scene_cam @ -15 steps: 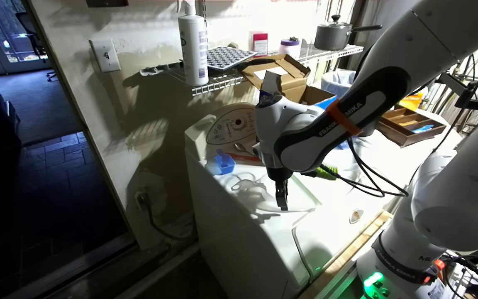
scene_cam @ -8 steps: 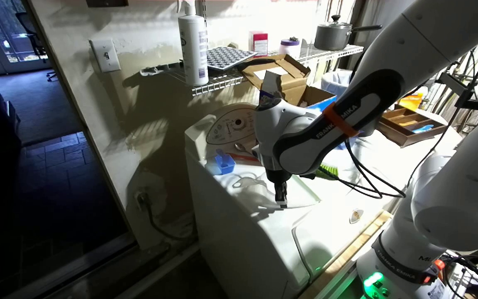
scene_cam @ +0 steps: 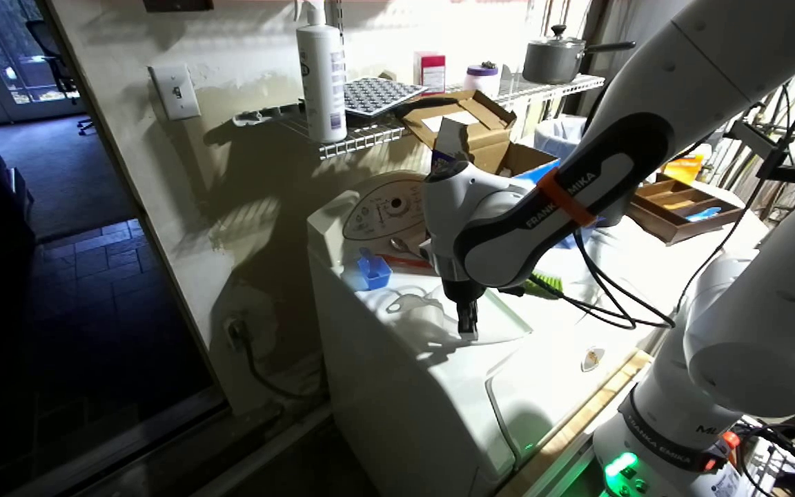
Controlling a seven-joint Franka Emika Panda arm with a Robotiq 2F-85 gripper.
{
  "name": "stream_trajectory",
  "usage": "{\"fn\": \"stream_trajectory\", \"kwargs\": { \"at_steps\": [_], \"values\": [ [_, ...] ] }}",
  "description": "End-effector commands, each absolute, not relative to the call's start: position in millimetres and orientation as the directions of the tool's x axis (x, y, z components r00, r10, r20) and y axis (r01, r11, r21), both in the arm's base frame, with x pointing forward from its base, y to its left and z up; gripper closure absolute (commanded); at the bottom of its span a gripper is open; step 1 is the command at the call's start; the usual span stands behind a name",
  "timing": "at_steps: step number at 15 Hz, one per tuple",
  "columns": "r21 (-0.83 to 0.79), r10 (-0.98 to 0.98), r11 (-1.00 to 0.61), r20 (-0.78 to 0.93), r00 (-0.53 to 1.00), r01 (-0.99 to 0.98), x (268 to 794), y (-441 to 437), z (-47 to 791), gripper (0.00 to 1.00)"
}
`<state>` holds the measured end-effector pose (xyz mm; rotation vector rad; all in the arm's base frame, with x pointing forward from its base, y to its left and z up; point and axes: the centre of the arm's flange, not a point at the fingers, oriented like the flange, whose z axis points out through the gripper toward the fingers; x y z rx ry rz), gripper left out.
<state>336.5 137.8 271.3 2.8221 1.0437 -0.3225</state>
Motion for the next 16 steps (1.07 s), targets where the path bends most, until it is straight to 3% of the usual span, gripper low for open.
{"fn": "stream_trajectory", "kwargs": {
  "at_steps": [1, 9, 16],
  "values": [
    [0.019, 0.621, -0.764, -0.248, 0.743, 0.645, 329, 133, 296, 0.98],
    [-0.018, 0.622, -0.765, -0.277, 0.732, 0.643, 315, 127, 367, 0.98],
    [-0.138, 0.705, -0.709, -0.122, 0.698, 0.692, 334, 139, 408, 0.98]
  ]
}}
